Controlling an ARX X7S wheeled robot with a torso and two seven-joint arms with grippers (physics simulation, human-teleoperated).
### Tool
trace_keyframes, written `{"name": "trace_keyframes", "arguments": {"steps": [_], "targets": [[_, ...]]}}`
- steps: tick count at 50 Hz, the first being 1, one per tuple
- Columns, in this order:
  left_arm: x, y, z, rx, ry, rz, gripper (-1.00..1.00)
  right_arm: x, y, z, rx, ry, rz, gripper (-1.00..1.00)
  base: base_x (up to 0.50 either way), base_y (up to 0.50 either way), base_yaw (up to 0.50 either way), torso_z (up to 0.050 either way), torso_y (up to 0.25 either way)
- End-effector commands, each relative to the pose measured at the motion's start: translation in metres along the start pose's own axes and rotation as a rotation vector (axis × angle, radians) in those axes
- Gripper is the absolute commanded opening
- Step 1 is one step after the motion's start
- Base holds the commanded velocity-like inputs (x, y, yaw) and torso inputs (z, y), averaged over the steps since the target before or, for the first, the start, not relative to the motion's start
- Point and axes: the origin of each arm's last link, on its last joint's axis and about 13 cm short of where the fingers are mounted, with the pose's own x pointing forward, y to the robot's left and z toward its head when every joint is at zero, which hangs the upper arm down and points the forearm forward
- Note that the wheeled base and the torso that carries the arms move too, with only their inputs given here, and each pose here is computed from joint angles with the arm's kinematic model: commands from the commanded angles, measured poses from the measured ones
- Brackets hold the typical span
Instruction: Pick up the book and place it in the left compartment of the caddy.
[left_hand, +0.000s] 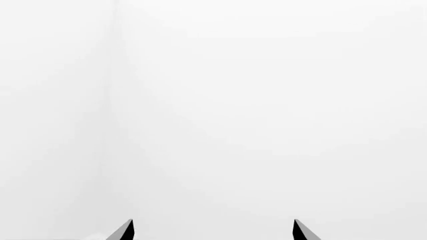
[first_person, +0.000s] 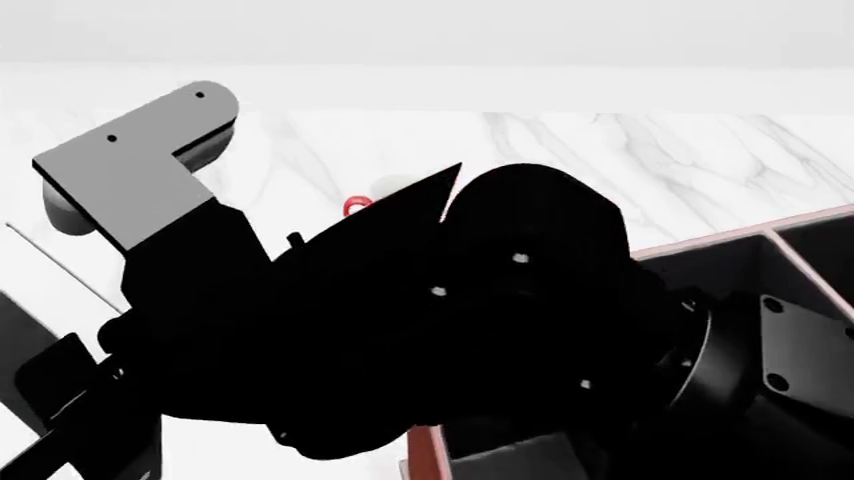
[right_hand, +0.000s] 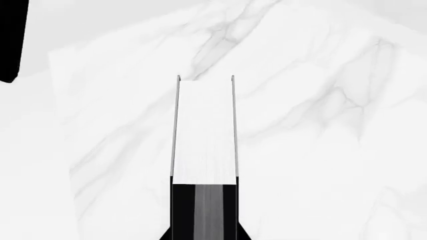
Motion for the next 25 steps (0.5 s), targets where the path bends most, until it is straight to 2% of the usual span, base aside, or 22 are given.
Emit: {"name": "trace_keyframes", "arguments": {"steps": [1, 8, 25], "targets": [[0.000, 0.000, 0.000, 0.001, 0.002, 0.004, 1.00, -0.032, 0.007, 0.015, 0.006, -0.073, -0.067, -1.00, 0.00, 0.00, 0.00, 0.000, 0.010], [0.000, -0.001, -0.001, 0.005, 0.002, 0.003, 1.00, -0.051, 0.007, 0.018, 0.025, -0.100, -0.140, -1.00, 0.00, 0.00, 0.00, 0.000, 0.000], [0.000, -0.001, -0.001, 0.008, 0.001, 0.001, 1.00, -0.090, 0.006, 0.021, 0.060, -0.151, -0.236, -1.00, 0.00, 0.00, 0.00, 0.000, 0.001]]}}
